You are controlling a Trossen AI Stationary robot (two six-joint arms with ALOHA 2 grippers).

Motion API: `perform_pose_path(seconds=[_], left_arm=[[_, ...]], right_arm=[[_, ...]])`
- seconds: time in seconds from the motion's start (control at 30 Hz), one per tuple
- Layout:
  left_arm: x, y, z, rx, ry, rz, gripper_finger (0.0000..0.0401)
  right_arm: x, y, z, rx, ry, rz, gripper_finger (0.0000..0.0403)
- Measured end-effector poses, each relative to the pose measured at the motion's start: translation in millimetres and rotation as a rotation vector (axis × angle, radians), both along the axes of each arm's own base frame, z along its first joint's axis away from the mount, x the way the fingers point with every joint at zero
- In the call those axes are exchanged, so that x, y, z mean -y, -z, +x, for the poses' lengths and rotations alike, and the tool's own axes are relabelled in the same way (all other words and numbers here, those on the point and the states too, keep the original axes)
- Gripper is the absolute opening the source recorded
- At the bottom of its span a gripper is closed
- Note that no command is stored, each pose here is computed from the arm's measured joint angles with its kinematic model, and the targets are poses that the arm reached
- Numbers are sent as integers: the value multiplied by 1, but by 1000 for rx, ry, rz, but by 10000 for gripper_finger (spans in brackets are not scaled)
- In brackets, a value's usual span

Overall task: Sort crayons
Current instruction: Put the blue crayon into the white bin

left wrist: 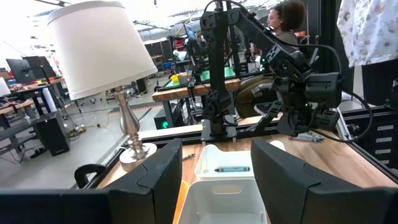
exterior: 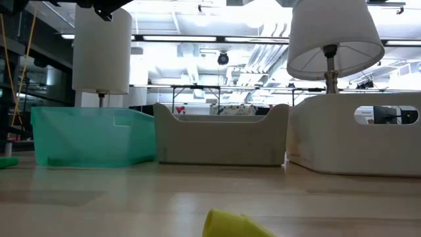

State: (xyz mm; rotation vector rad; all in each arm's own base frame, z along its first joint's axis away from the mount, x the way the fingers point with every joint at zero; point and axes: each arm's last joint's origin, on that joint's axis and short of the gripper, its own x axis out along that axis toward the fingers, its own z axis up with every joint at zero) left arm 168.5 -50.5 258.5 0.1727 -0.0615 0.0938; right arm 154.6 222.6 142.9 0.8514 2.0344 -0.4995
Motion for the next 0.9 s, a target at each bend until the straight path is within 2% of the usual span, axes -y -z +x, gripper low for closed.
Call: perform_pose_path(seconds=[0.17,0.4,0.9], left_arm=[[0,0,0,0,1,0,177],[0,0,0,0,1,0,177],[0,0,0,0,1,0,177]], right_arm=[[0,1,0,-7,1,2,1],[-4,18,1,-70,-44,25,0],[-4,20,3,-21,-43,-12,0]])
